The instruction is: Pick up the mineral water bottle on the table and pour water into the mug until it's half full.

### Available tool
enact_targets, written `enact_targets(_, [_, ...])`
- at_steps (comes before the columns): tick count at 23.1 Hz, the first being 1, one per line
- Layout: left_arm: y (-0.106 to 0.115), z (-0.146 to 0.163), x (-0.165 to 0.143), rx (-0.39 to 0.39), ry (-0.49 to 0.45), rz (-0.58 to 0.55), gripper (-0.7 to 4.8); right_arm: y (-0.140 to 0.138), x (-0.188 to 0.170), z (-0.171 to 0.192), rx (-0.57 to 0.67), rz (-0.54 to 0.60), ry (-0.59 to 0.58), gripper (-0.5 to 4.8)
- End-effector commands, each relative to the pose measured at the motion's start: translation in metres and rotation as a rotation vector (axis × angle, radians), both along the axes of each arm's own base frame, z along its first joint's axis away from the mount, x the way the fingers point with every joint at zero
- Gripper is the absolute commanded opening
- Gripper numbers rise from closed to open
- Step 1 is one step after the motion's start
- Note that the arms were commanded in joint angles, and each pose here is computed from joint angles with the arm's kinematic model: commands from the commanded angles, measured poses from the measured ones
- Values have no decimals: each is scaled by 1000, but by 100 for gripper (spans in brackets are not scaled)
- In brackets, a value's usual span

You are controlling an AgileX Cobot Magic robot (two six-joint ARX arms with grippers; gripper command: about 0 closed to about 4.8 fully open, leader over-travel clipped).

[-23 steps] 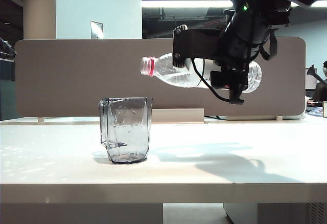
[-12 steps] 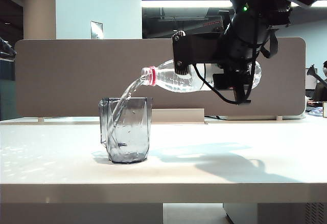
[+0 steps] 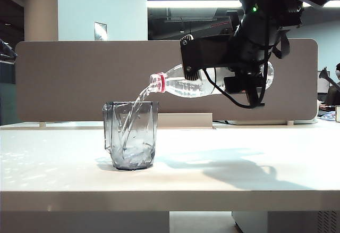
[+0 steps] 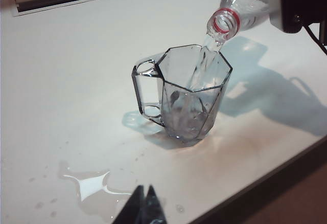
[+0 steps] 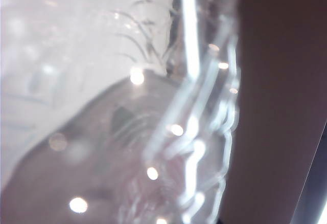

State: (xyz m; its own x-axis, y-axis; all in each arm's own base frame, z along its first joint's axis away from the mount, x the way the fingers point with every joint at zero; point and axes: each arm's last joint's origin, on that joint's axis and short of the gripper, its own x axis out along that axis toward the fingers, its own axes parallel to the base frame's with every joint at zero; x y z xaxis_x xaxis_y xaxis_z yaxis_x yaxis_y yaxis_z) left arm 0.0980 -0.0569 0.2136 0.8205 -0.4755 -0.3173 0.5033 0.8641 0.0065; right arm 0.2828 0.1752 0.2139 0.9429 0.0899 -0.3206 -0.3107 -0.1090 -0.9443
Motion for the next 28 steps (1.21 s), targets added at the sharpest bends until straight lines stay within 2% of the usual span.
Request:
enact_targets(1, [0,2,0,-8,-12,-3,-5,1,2,11,34,-6,-59,215])
enact_targets(28, [0,2,0,-8,-12,-3,-5,4,7,27,-50,-4,-99,215])
